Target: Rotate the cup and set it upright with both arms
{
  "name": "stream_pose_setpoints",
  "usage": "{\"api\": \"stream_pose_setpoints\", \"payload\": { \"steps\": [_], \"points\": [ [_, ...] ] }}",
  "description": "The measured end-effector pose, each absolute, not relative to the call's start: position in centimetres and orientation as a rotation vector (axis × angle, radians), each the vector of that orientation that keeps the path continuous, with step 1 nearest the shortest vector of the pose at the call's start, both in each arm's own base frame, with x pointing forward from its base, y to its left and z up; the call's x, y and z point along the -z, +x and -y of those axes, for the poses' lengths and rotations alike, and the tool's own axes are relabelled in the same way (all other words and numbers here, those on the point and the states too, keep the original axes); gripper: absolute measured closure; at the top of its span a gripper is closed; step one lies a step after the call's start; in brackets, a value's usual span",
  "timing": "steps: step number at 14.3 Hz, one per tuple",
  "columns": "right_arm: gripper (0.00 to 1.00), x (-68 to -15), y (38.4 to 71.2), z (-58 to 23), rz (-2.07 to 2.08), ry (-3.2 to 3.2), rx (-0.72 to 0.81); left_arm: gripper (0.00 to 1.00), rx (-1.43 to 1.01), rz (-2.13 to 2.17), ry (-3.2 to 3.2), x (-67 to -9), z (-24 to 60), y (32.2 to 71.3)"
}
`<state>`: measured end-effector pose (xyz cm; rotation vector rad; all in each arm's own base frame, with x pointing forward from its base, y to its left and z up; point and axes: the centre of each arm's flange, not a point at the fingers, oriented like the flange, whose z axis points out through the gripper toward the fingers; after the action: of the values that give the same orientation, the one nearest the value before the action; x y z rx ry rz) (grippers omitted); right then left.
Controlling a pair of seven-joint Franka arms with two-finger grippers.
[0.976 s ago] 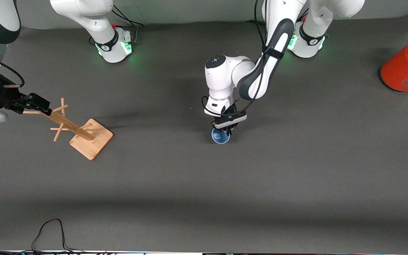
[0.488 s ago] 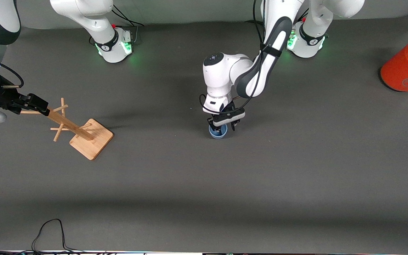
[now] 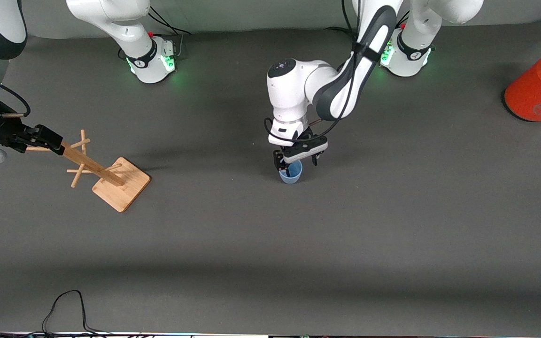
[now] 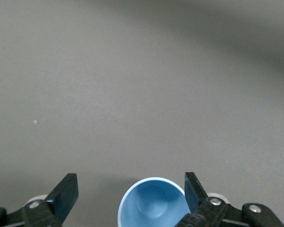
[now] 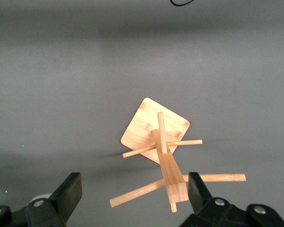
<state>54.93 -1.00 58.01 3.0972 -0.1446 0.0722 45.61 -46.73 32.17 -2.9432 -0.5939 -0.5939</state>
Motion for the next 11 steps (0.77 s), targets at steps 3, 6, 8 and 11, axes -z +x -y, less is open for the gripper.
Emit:
{"api": "stream_pose_setpoints", "payload": {
  "steps": [3,6,8,11],
  "points": [
    [0.00,-58.7,54.8,1.2,0.151,3.097,-0.092,0.00,0.501,0.548,-2.952,-37.3,44.8,48.6],
    [0.00,-59.0,54.7,1.2,0.151,3.099,-0.101,0.00,0.378,0.471,-2.981,-42.4,38.6,53.1],
    [0.00,-59.0,54.7,1.2,0.150,3.101,-0.101,0.00,0.283,0.408,-3.006,-45.6,32.6,55.5],
    [0.00,-59.0,54.7,1.1,0.149,3.101,-0.101,0.00,0.214,0.323,-3.026,-50.2,25.0,56.8]
  ]
}}
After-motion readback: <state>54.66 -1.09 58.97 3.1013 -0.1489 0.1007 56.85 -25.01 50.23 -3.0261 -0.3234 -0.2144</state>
